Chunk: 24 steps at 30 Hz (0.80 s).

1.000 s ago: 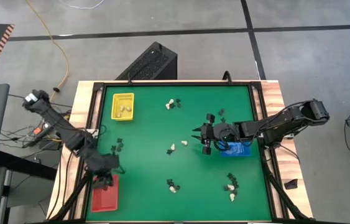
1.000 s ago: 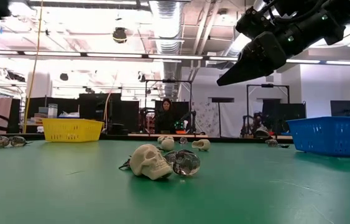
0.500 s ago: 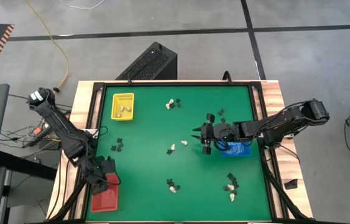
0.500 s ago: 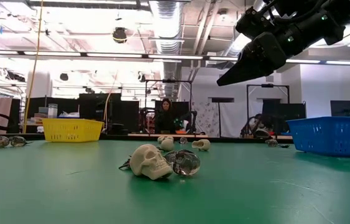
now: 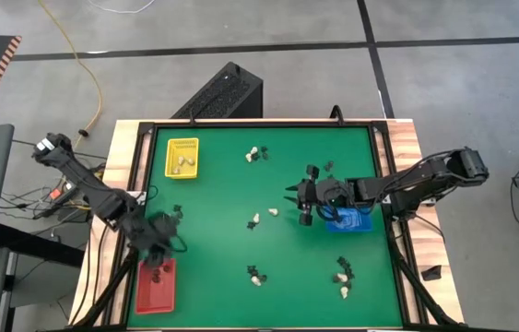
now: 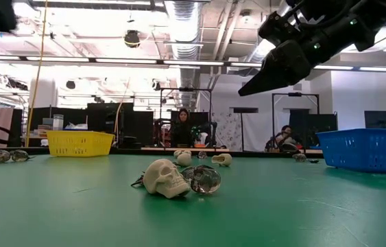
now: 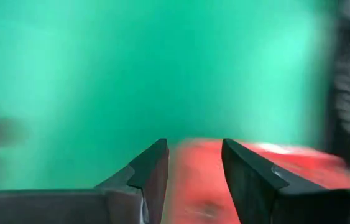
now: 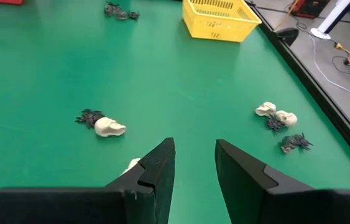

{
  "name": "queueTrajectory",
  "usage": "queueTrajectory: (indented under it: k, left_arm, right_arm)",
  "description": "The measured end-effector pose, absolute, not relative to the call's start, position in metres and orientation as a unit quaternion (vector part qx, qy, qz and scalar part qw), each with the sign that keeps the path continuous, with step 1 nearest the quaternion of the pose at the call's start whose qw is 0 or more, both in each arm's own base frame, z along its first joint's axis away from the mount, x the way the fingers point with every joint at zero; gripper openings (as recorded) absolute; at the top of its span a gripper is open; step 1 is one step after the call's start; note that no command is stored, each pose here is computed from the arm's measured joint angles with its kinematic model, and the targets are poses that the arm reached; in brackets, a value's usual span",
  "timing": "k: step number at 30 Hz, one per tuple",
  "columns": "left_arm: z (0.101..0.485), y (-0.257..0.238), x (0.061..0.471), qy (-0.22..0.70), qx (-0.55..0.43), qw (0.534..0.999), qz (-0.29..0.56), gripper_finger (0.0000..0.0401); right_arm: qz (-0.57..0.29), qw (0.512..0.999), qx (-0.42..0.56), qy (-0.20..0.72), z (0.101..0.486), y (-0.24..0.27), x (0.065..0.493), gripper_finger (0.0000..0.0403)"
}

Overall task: Sort Halloween decoration
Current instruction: Put the black spider toy into the blue bin

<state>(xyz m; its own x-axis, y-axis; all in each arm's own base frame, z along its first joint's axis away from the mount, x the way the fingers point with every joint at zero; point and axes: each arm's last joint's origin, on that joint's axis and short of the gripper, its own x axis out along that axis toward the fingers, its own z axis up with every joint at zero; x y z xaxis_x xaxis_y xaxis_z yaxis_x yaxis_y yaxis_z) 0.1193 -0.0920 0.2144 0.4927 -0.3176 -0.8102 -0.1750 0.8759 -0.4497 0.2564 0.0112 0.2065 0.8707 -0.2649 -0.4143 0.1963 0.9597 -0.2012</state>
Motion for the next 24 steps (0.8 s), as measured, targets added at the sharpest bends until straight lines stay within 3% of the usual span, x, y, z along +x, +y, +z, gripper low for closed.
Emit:
queueTrajectory:
  k: [6, 12, 24]
  left_arm:
    - [0.196, -0.06, 0.112, 0.593, -0.132, 0.789, 0.088, 0.0139]
    - [0.187, -0.047, 0.131, 0.602, -0.045, 0.792, 0.086, 0.0139]
    - [0.158, -0.044, 0.149, 0.688, -0.036, 0.718, 0.097, 0.0139]
  right_arm:
    - [-0.123, 0.964, -0.076, 0.225, 0.206, 0.01, 0.256, 0.0146]
    - [-0.122, 0.963, -0.077, 0.228, 0.206, 0.01, 0.256, 0.0146]
    - [-0.118, 0.957, -0.094, 0.249, 0.203, 0.01, 0.254, 0.0146]
